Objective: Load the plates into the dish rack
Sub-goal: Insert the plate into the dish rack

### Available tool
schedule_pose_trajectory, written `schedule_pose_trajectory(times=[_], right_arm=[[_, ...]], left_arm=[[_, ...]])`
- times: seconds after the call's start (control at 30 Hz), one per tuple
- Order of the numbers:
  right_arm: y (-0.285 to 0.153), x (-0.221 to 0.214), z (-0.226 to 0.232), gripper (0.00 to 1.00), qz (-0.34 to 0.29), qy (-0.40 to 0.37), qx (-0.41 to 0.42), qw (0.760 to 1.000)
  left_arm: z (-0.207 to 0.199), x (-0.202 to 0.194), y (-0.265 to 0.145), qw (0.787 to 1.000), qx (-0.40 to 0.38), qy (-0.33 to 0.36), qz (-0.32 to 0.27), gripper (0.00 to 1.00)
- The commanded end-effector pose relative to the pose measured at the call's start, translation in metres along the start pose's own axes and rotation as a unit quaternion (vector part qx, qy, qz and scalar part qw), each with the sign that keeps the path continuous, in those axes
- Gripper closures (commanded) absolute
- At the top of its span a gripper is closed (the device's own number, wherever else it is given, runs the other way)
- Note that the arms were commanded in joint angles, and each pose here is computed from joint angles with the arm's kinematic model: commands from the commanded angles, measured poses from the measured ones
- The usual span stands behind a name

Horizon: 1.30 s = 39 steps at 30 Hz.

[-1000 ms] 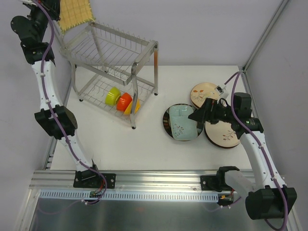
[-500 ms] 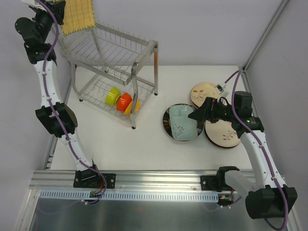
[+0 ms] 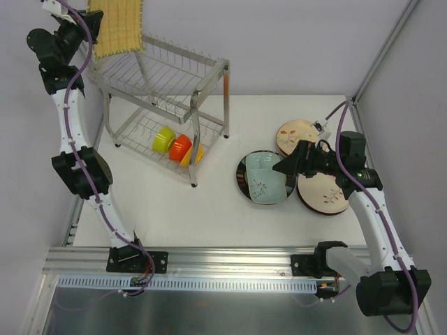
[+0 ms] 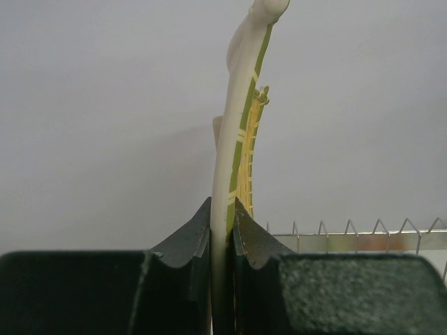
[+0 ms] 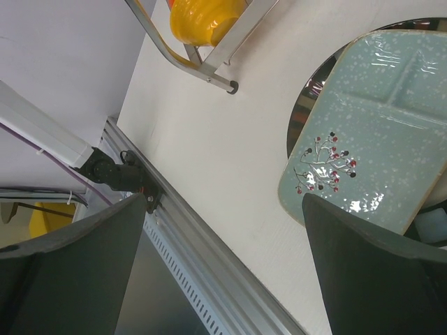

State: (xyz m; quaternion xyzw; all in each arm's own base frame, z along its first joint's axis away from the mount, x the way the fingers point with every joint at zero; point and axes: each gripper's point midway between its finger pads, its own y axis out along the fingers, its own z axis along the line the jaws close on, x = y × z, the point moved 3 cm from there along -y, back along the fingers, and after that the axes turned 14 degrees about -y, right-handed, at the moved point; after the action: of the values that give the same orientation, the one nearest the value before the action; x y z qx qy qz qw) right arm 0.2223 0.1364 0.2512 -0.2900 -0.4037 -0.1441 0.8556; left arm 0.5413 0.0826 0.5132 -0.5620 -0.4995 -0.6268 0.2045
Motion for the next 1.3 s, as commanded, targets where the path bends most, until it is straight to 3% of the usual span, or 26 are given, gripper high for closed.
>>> schedule_pose_trajectory(times=[0.0,0.6,1.27], right_arm=[[-0.003,0.015,0.007,0.0,-0.024,-0.037,0.019,0.999],[-0.002,0.012,0.005,0.01,-0.022,-0.035,0.018,0.999],[-0.003,0.009,0.007,0.0,-0.021,-0.034,0.019,0.999]], left_arm=[[-0.012,0.031,-0.001,0.995,-0.029,0.089,-0.042,1.0],[0.007,-0.01,-0.016,0.998,-0.01,0.06,0.008,1.0],[0.012,-0.018,-0.041,0.998,0.028,0.046,0.022,1.0]])
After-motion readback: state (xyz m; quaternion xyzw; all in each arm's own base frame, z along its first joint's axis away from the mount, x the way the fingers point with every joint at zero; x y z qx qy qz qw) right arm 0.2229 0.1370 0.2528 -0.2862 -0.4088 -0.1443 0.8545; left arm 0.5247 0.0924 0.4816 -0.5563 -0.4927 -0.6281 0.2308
